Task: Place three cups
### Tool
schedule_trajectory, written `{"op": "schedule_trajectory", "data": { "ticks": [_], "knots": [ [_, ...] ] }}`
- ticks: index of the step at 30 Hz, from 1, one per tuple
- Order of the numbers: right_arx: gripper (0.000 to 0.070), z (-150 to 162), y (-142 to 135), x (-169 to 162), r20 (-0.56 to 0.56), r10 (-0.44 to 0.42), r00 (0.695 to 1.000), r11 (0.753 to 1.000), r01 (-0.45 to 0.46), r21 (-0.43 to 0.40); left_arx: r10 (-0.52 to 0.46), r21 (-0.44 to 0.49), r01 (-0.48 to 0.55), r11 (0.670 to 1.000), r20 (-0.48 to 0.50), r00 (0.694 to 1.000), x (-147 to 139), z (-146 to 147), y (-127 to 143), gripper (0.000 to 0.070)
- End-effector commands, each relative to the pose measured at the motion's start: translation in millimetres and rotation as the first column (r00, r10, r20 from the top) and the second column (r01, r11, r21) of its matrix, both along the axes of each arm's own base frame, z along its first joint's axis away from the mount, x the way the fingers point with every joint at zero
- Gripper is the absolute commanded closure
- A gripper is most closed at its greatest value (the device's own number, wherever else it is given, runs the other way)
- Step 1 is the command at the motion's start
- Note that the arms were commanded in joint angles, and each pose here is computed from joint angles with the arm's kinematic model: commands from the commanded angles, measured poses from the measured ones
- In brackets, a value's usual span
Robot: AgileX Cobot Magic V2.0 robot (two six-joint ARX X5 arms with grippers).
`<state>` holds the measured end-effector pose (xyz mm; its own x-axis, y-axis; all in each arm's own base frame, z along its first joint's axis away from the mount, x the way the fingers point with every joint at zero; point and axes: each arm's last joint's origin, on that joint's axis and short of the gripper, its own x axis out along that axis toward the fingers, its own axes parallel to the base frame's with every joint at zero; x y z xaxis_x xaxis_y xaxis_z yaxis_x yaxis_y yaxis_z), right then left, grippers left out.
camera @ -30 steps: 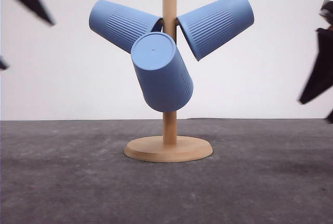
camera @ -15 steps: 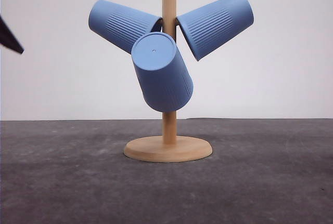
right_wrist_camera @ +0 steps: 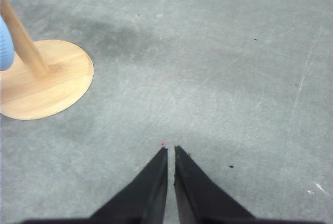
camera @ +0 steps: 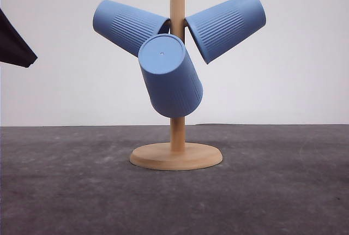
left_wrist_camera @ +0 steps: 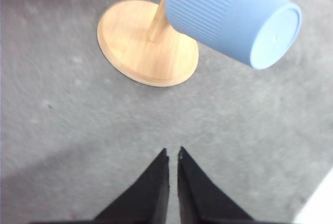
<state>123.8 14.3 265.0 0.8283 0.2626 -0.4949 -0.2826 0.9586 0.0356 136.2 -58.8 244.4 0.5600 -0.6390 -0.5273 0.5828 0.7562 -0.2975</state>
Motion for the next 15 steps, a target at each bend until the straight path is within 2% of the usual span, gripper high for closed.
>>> {"op": "schedule_trajectory", "data": {
  "ticks": [1,12,15],
  "knots": [
    [0.0681,6.0,0.3,-0.5,0.028,0.006,1.000,1.000,-0.006,-0.004,-0.024,0.018,0.023,1.000,0.046,0.999,1.0,4.1,-0.8,0.0700],
    [0.0681,6.3,0.3,-0.4,0.031,0.006,1.000,1.000,-0.006,-0.003,-0.028,0.019,0.027,0.999,0.050,0.998,-0.2,4.6,-0.7,0.0700],
    [0.0681,6.3,0.3,-0.4,0.031,0.006,1.000,1.000,-0.006,-0.003,-0.049,0.069,0.041,0.997,0.126,0.991,-6.3,4.0,3.7,0.0700]
  ]
}}
